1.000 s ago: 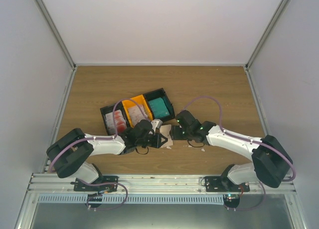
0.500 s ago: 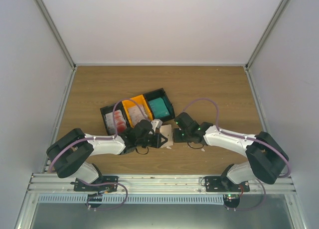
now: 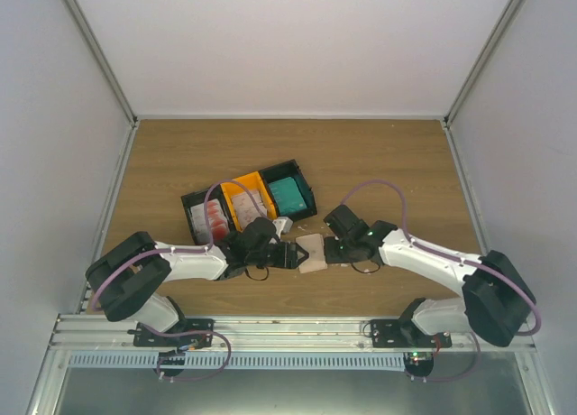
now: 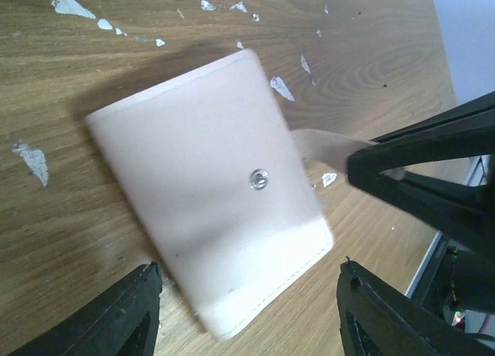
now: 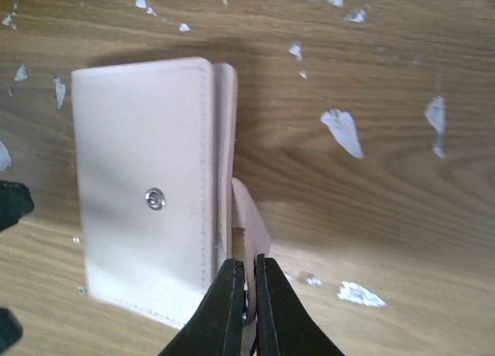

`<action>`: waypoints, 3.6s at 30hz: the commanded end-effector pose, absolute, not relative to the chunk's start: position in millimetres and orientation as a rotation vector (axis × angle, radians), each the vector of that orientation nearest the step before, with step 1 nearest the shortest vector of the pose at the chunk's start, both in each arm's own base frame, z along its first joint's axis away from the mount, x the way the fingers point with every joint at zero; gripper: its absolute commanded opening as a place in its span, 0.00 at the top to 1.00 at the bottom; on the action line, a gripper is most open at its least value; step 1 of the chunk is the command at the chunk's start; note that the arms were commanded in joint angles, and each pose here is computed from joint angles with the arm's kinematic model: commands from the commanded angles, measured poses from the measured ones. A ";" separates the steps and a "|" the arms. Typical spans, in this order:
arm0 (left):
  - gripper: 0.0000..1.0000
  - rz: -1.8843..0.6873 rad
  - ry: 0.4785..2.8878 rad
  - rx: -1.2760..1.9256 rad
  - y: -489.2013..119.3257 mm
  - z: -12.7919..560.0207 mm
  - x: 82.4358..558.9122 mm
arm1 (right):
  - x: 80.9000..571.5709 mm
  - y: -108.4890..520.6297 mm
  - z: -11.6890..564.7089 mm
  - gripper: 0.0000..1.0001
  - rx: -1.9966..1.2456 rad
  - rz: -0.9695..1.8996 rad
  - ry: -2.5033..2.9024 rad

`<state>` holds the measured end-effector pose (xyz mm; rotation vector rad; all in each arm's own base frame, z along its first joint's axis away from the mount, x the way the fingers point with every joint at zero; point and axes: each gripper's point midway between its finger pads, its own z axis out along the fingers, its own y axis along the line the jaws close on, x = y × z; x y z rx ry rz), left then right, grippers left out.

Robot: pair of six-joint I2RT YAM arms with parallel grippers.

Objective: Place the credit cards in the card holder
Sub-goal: Open the card holder at the center of the board.

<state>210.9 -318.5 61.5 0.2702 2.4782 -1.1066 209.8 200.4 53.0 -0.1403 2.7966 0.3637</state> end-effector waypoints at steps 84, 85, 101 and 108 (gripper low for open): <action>0.78 -1.187 2.474 0.391 -409.7 51.1 276.9 | 258.2 182.6 139.6 0.88 -0.125 0.461 2.567; 0.78 -1.174 2.485 0.382 -409.6 49.3 278.4 | 256.0 187.5 136.1 0.90 -0.147 0.493 2.574; 0.80 -1.070 2.501 0.310 -385.8 56.0 276.4 | 264.5 179.8 47.5 0.91 -0.133 0.379 2.734; 0.75 -1.007 2.495 0.197 -352.1 58.5 266.1 | 255.4 172.1 26.1 0.75 -0.153 0.304 2.778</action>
